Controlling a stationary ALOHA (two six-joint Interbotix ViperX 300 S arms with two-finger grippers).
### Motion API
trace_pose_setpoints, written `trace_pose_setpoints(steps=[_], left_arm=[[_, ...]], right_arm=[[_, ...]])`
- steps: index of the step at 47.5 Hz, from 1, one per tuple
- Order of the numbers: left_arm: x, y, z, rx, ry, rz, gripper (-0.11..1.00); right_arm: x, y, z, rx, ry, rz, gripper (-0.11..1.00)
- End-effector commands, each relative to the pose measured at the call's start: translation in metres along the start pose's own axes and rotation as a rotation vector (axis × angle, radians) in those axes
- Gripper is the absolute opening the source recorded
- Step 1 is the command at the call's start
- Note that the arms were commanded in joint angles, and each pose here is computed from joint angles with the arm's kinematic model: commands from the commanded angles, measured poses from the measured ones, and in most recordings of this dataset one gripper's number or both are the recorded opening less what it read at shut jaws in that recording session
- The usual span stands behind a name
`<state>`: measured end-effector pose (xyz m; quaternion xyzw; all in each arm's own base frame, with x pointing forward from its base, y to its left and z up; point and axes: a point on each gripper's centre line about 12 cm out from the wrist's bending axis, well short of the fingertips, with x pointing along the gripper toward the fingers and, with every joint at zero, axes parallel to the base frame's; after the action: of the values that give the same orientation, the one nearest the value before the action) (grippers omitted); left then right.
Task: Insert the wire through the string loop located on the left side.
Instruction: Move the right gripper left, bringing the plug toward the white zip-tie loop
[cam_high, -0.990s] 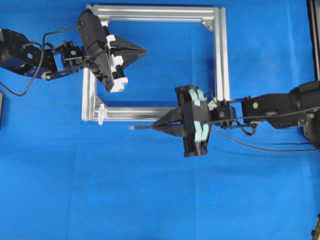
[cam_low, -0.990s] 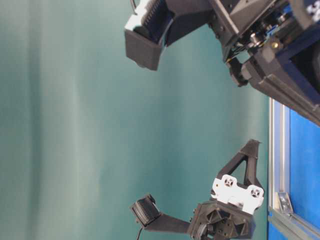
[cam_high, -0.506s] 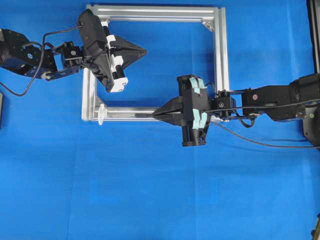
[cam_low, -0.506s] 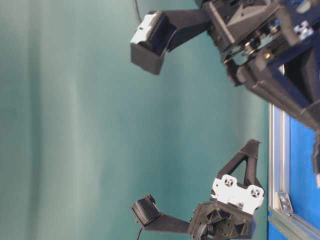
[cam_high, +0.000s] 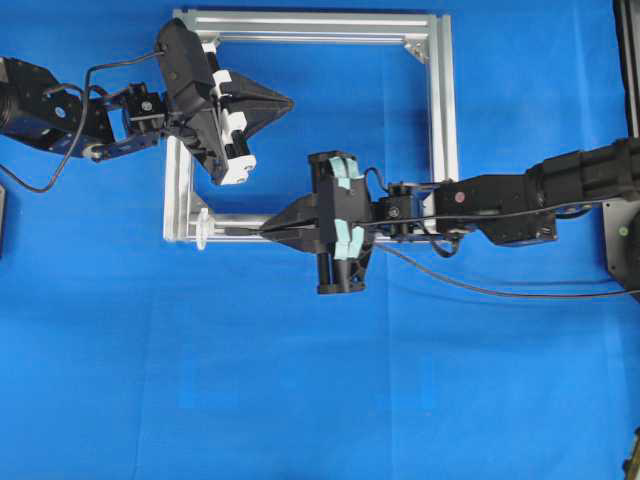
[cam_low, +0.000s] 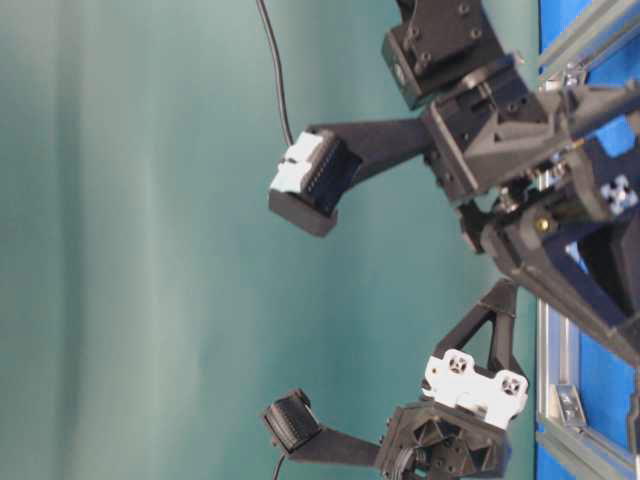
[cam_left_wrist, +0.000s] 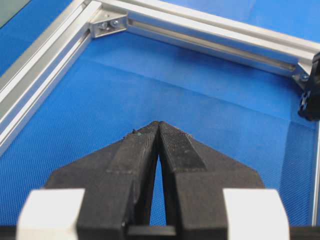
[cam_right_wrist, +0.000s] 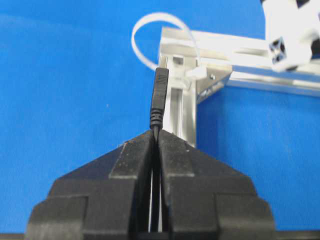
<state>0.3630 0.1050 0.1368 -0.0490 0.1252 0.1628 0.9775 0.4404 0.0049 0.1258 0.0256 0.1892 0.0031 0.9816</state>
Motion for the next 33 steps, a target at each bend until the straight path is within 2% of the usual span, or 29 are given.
trace_pose_setpoints(steps=[1,33], left_arm=[[-0.0015,-0.0024,0.0165,-0.002,-0.050,-0.007,0.00],[-0.0020,-0.0022,0.0153,-0.002,-0.046,-0.007,0.00]], right_arm=[[0.0023,0.0014,0.0165,0.002,-0.044,0.002,0.00],[0.0103,0.0012,0.0139,0.003,-0.043,0.002,0.00]])
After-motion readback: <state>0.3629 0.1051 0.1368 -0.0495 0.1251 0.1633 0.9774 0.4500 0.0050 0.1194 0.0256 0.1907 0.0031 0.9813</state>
